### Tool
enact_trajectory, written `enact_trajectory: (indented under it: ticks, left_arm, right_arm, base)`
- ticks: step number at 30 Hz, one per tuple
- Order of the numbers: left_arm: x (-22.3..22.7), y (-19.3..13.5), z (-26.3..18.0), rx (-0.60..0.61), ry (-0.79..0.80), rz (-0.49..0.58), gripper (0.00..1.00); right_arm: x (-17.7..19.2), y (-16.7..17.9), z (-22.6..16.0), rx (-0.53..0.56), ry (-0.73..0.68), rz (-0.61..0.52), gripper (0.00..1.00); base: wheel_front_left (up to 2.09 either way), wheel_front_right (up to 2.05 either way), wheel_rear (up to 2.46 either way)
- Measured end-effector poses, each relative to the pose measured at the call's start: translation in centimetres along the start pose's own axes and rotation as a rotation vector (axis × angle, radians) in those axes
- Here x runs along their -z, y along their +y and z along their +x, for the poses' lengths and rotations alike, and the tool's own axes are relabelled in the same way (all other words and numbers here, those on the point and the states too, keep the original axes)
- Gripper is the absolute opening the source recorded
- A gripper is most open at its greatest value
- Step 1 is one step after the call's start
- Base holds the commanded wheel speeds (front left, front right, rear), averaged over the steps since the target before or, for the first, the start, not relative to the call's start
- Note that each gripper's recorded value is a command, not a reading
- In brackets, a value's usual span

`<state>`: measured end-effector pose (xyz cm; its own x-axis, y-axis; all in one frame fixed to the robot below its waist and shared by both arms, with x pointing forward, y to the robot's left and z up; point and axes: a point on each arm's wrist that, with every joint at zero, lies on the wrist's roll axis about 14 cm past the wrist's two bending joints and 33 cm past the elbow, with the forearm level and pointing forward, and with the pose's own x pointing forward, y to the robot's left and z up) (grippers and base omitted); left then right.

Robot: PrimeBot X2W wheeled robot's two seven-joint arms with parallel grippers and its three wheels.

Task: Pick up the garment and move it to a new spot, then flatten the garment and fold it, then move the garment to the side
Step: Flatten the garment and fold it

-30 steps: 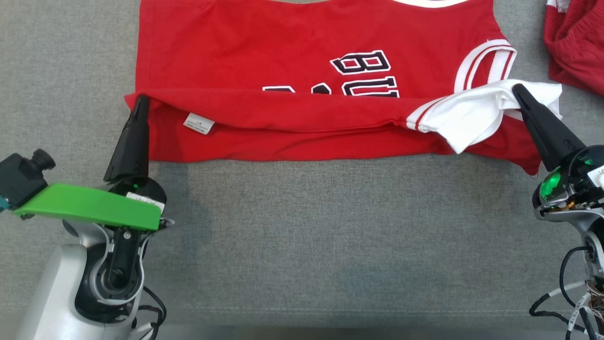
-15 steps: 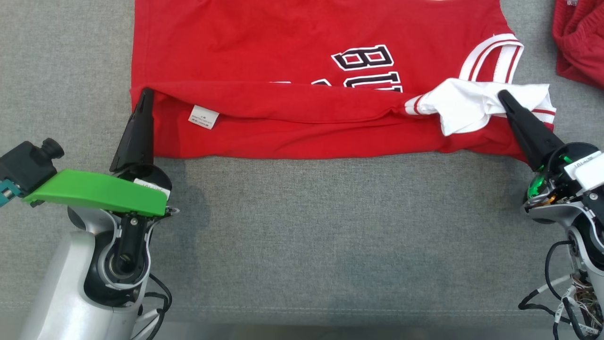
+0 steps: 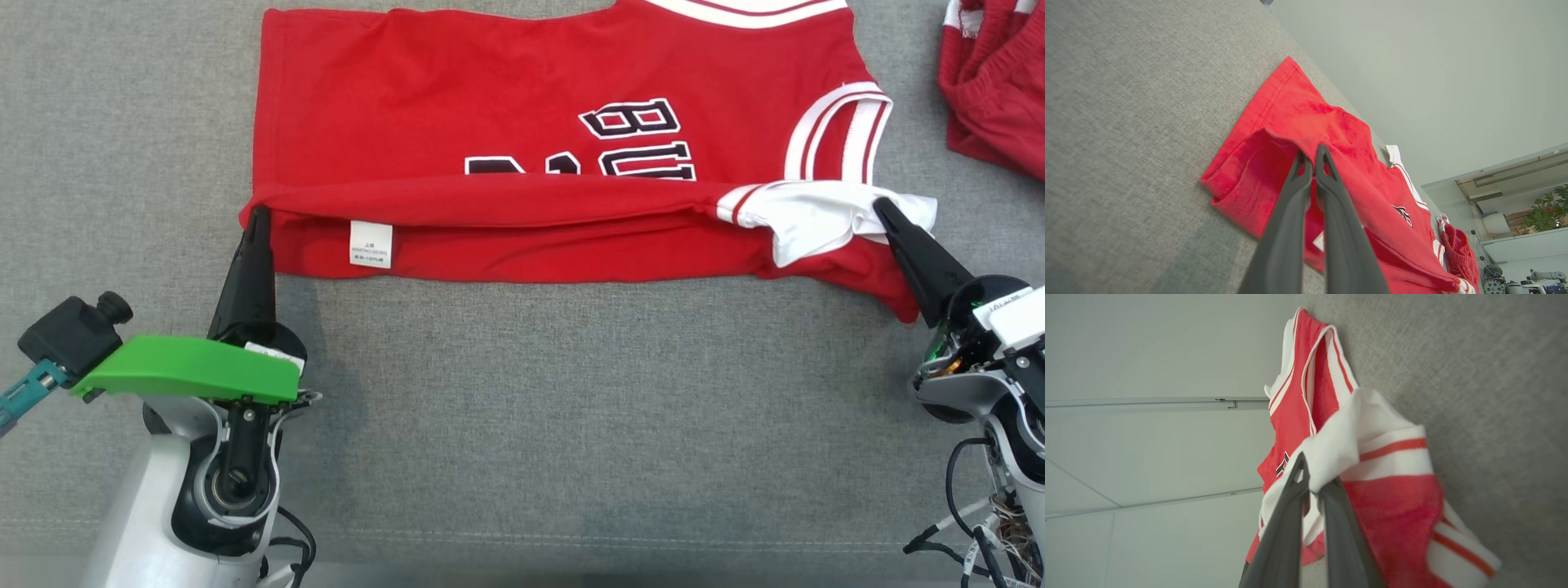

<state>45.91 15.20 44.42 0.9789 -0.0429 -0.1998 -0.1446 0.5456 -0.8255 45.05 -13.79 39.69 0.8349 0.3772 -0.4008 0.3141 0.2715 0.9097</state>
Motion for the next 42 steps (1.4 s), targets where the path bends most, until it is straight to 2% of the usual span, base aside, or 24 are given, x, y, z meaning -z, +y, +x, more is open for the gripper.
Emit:
enact_trajectory:
  ticks: [8, 17, 30, 31, 32, 34, 35, 36, 37, 38, 39, 40, 42]
  left_arm:
    - [-1.0, -0.1, -1.1, -0.004, -0.031, -0.007, 0.0]
    - [-0.2, 0.3, -0.9, -0.009, -0.009, -0.012, 0.0]
    - [0.2, 0.9, -0.8, -0.023, 0.0, -0.009, 0.0]
    - [0.3, 0.9, -0.8, -0.022, 0.001, -0.009, 0.0]
    - [0.3, 0.9, -0.8, -0.022, 0.002, -0.009, 0.01]
    - [0.4, 0.9, -0.8, -0.022, 0.005, -0.007, 0.11]
    - [0.4, 1.0, -0.7, -0.023, 0.008, -0.005, 0.18]
    - [0.5, 1.0, -0.7, -0.023, 0.011, -0.003, 0.29]
    - [0.6, 1.0, -0.7, -0.023, 0.015, -0.002, 0.36]
    - [0.7, 1.0, -0.7, -0.023, 0.019, 0.002, 0.5]
    - [0.9, 1.1, -0.7, -0.024, 0.026, 0.013, 0.94]
    - [0.9, 1.1, -0.7, -0.024, 0.026, 0.013, 1.0]
    - [1.2, 1.4, -0.8, -0.032, 0.042, 0.021, 1.0]
  right_arm:
    - [1.1, 0.6, -0.3, -0.012, 0.026, -0.005, 0.0]
    - [2.3, 0.8, 0.8, -0.021, 0.07, -0.027, 0.0]
    - [2.1, 0.4, 0.7, -0.008, 0.059, -0.027, 0.0]
    - [2.0, 0.2, 0.6, -0.002, 0.055, -0.026, 0.03]
    - [1.9, 0.0, 0.5, 0.003, 0.053, -0.025, 0.13]
    - [2.0, -0.3, 0.3, 0.012, 0.051, -0.023, 0.44]
    - [1.9, -0.3, 0.3, 0.012, 0.047, -0.023, 0.81]
    - [1.8, -0.3, 0.1, 0.012, 0.043, -0.029, 1.0]
    - [1.6, -0.3, 0.0, 0.013, 0.037, -0.032, 1.0]
    - [1.5, -0.3, -0.1, 0.014, 0.029, -0.033, 1.0]
    - [1.3, -0.3, -0.2, 0.014, 0.021, -0.035, 1.0]
    - [1.3, -0.3, -0.2, 0.014, 0.021, -0.035, 1.0]
    - [1.0, -0.3, -0.3, 0.012, 0.005, -0.048, 1.0]
  base:
    - [0.0, 0.0, 0.0]
    - [0.0, 0.0, 0.0]
    - [0.0, 0.0, 0.0]
    - [0.0, 0.0, 0.0]
    - [0.0, 0.0, 0.0]
    - [0.0, 0.0, 0.0]
    - [0.0, 0.0, 0.0]
    - [0.0, 0.0, 0.0]
    - [0.0, 0.0, 0.0]
    - [0.0, 0.0, 0.0]
    - [0.0, 0.0, 0.0]
    - [0.0, 0.0, 0.0]
    - [0.0, 0.0, 0.0]
